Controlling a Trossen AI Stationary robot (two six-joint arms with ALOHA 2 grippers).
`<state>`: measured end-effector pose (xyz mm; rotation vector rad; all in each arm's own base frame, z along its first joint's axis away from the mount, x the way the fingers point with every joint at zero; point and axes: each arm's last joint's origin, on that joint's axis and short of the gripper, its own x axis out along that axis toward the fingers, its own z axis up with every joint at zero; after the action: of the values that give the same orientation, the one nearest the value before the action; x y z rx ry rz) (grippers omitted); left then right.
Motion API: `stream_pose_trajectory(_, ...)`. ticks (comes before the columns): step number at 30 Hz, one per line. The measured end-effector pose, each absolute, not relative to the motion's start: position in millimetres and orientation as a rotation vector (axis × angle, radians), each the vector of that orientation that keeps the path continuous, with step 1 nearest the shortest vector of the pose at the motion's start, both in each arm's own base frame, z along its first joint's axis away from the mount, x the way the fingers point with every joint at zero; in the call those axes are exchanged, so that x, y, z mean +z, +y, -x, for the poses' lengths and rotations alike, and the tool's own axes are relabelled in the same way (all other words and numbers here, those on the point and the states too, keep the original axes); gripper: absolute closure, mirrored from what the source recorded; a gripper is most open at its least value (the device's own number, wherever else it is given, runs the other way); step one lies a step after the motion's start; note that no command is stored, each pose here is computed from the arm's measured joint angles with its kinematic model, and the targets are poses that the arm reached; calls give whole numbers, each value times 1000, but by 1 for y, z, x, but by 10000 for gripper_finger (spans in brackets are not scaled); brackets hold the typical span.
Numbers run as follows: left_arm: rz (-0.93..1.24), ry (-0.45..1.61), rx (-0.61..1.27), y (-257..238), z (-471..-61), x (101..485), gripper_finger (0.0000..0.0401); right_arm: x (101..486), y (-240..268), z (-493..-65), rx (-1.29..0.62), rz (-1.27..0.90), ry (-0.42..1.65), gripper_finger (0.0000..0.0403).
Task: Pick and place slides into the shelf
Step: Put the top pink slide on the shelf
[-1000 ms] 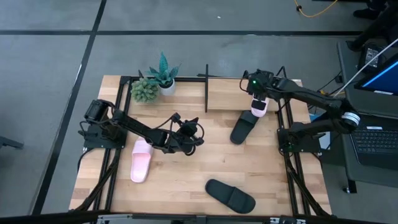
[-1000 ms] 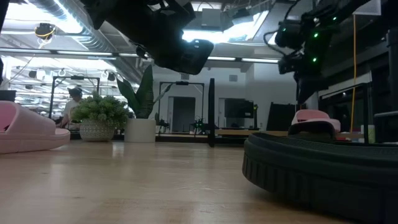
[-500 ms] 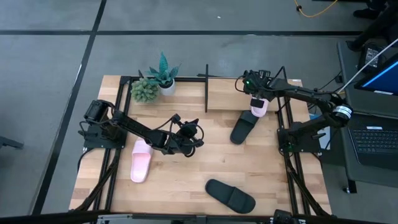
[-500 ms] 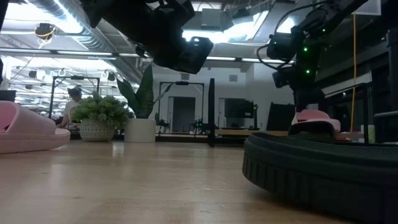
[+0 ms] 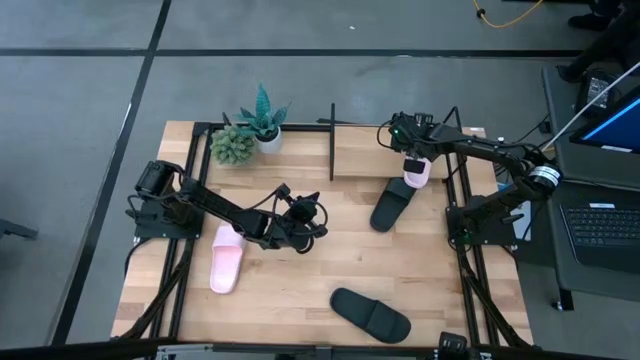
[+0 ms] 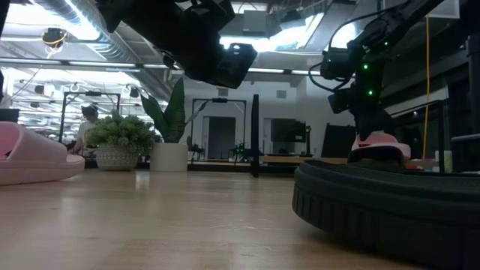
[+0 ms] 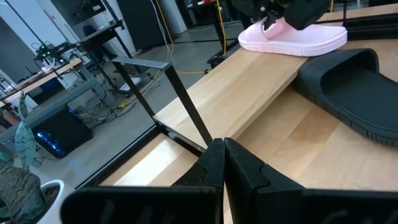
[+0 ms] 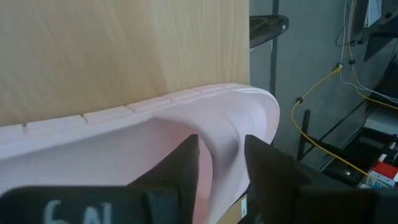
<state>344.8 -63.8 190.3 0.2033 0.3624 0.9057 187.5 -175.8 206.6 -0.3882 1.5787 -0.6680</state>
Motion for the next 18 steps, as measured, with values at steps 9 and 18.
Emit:
stream_pose_trajectory(9, -204, 363, 906, -64, -345, 190, 401, 207, -176, -187, -691, 401, 1586, 389)
stream_pose_trajectory(18, -203, 363, 906, -64, -345, 190, 401, 207, -176, -186, -691, 435, 1620, 392)
